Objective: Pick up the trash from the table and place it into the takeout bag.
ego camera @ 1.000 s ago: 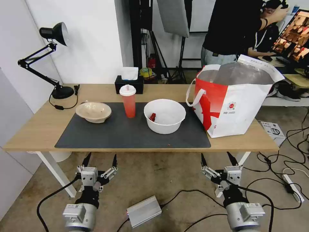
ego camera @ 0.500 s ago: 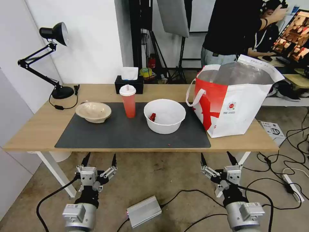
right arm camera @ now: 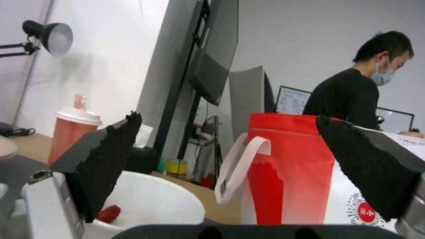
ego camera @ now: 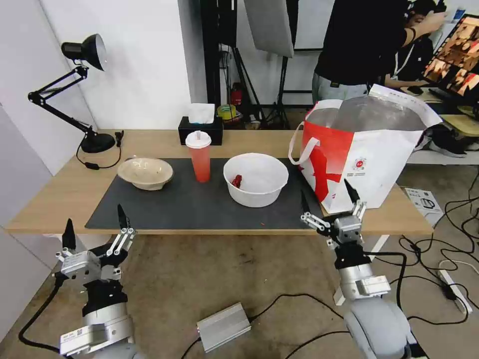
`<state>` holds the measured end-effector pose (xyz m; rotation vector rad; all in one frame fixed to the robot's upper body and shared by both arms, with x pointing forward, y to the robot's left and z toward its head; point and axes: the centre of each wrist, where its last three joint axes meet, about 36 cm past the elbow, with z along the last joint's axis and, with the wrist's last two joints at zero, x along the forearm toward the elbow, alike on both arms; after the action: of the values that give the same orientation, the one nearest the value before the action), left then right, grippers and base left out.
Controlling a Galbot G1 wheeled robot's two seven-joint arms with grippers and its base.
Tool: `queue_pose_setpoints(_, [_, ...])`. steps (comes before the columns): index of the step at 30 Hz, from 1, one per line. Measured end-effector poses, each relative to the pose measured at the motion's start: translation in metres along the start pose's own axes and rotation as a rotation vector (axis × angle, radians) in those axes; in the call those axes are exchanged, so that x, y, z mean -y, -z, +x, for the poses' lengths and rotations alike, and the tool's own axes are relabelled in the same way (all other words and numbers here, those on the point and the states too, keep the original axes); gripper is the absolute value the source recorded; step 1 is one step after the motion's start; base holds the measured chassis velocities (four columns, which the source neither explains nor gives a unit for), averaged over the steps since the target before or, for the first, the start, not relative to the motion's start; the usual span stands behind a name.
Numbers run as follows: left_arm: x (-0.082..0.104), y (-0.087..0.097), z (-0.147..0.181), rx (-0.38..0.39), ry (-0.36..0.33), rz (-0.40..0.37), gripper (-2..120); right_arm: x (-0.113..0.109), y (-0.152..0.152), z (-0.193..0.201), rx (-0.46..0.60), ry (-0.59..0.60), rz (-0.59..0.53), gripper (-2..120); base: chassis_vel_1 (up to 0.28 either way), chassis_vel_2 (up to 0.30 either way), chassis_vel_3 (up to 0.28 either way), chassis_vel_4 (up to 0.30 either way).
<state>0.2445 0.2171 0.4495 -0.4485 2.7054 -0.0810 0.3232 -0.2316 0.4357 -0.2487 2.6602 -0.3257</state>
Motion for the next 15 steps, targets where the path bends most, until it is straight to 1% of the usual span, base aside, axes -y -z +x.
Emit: queue_pose_setpoints(15, [0.0027,-0.0093,0.0045,-0.042,-0.032,0.016,100,0.0007,-0.0042,0.0023,-0.020,0.030,-0.006,100,0.000,0.000,0.000,0.000])
